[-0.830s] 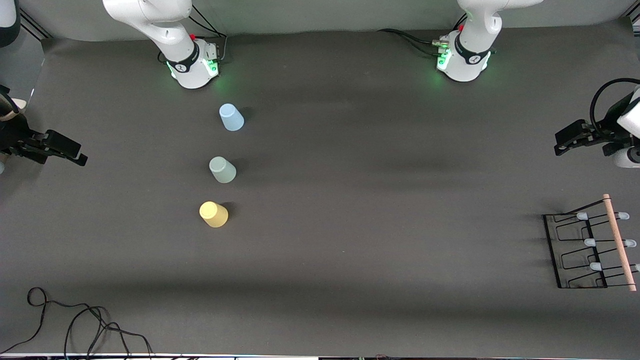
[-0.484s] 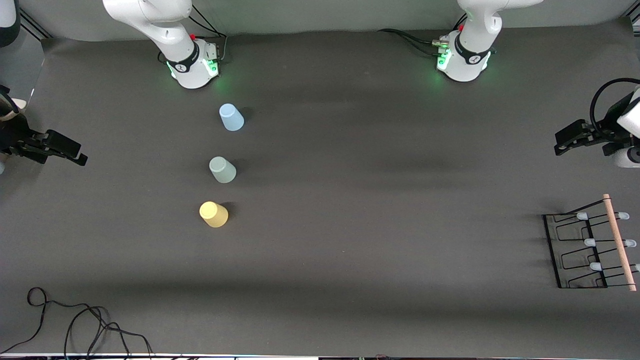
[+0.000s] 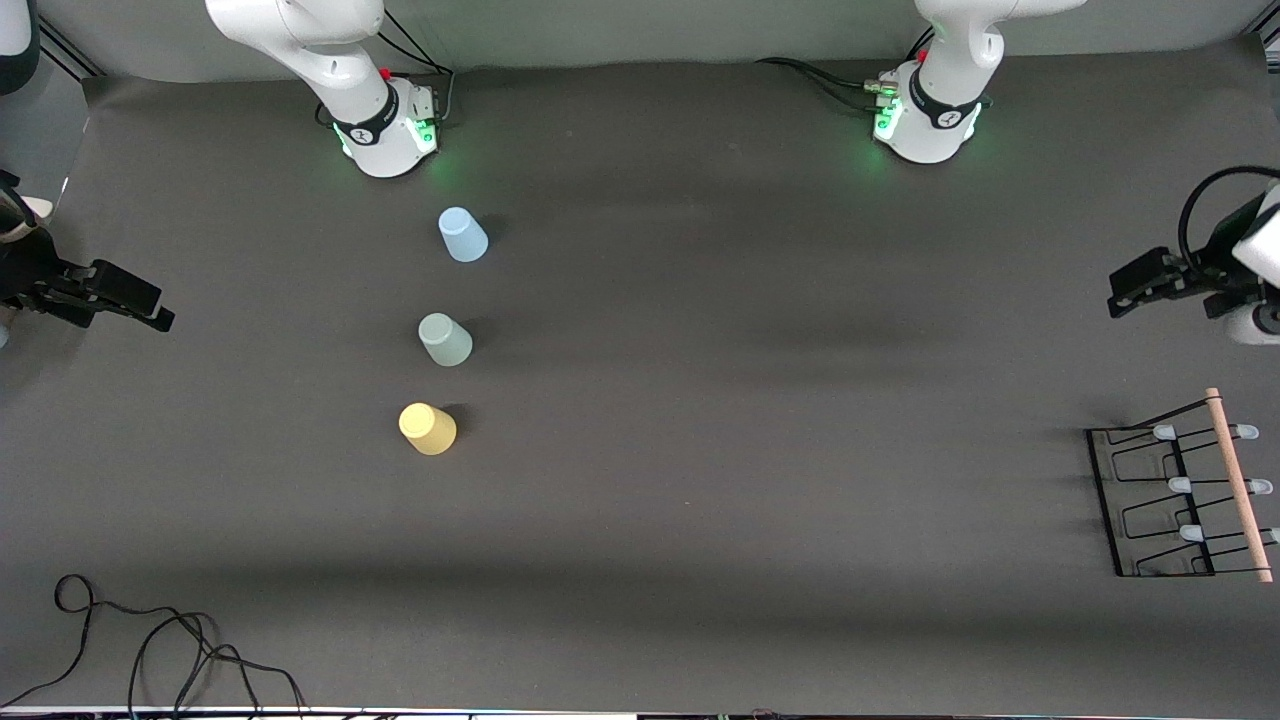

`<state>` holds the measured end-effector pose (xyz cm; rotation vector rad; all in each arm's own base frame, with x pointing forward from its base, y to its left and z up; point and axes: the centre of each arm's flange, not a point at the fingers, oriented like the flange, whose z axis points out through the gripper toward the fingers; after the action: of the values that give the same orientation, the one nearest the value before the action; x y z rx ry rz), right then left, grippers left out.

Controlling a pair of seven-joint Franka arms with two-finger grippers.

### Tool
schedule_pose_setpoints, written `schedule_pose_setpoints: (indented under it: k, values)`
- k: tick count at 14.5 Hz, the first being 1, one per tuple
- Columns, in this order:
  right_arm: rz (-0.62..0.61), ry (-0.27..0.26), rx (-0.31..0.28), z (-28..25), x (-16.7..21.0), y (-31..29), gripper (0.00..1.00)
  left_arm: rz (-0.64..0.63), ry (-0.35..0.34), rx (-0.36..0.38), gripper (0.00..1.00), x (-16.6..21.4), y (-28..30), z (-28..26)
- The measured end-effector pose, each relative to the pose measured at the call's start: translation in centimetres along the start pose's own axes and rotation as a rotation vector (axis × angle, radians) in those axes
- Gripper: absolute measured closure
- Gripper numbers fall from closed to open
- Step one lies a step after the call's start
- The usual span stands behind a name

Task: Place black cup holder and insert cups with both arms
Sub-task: 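Lift the black wire cup holder with the left gripper toward the table middle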

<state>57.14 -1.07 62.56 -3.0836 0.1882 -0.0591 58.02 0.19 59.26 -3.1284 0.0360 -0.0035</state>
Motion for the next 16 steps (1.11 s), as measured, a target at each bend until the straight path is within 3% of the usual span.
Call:
schedule_pose_setpoints:
  k: [8,16]
  values:
    - [0.002,-0.05,-0.005,1.2,0.0,0.1,0.0,-0.049,0.018,-0.003,0.01,5.2,-12.5,7.8]
    - [0.002,-0.056,-0.006,1.3,0.0,0.1,0.0,0.085,0.074,0.014,0.04,8.3,-24.7,18.6]
